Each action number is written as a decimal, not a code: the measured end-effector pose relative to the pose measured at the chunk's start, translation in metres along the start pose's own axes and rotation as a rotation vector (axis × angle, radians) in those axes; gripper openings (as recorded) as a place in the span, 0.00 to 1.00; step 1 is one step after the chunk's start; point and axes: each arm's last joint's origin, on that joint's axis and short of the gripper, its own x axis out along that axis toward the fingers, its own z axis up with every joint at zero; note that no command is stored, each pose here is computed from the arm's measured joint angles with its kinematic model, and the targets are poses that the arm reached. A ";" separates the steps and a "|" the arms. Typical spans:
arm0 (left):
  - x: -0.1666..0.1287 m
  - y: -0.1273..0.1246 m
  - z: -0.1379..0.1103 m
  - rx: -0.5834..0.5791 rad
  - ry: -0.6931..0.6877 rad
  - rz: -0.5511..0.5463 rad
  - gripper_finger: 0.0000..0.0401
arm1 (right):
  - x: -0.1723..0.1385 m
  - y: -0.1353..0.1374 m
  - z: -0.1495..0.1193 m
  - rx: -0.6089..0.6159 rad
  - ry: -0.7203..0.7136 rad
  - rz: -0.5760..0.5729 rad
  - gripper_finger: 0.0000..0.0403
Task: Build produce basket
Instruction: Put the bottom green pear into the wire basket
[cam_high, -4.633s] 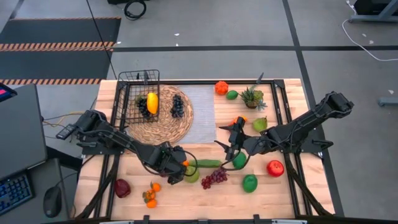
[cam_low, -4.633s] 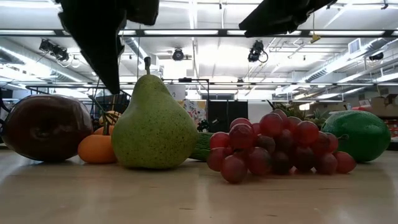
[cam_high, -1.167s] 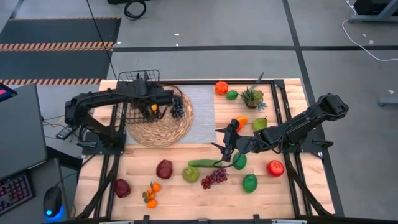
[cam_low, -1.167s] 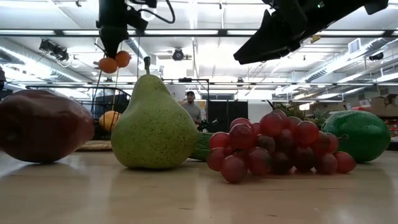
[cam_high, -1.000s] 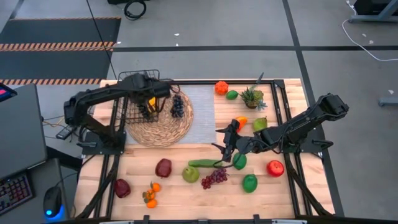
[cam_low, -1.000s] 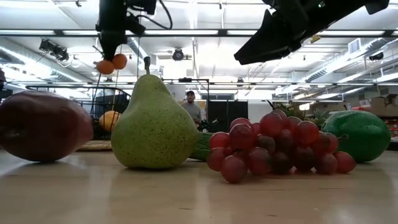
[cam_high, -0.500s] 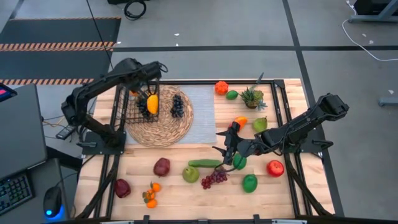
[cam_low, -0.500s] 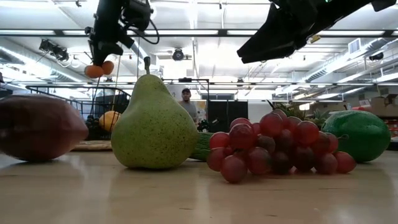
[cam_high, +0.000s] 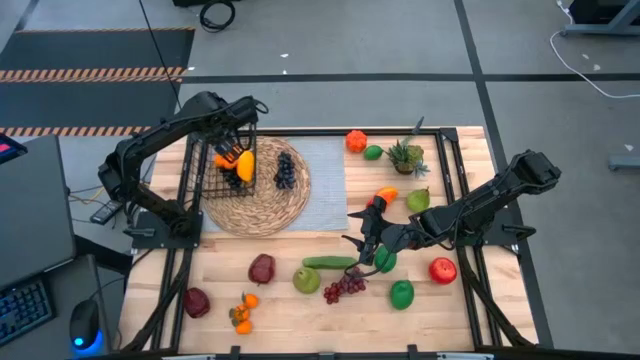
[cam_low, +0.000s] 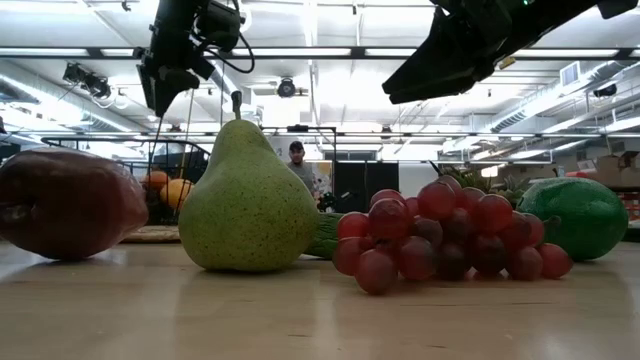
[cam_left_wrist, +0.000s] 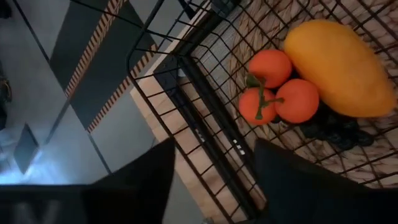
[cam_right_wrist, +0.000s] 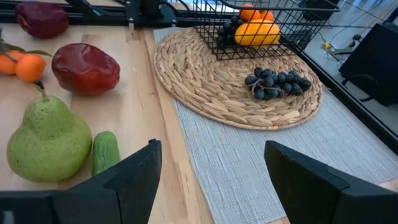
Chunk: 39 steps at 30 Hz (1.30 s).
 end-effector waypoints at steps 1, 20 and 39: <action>0.000 -0.001 0.000 -0.009 -0.001 -0.008 0.62 | 0.000 0.000 0.000 0.000 0.000 0.000 0.71; -0.054 -0.080 -0.002 0.149 -0.369 -0.277 0.57 | 0.000 -0.003 -0.007 -0.001 0.055 -0.056 0.71; -0.026 -0.182 -0.048 0.216 -0.614 -0.312 0.42 | -0.022 -0.010 0.001 0.162 0.022 -0.093 0.71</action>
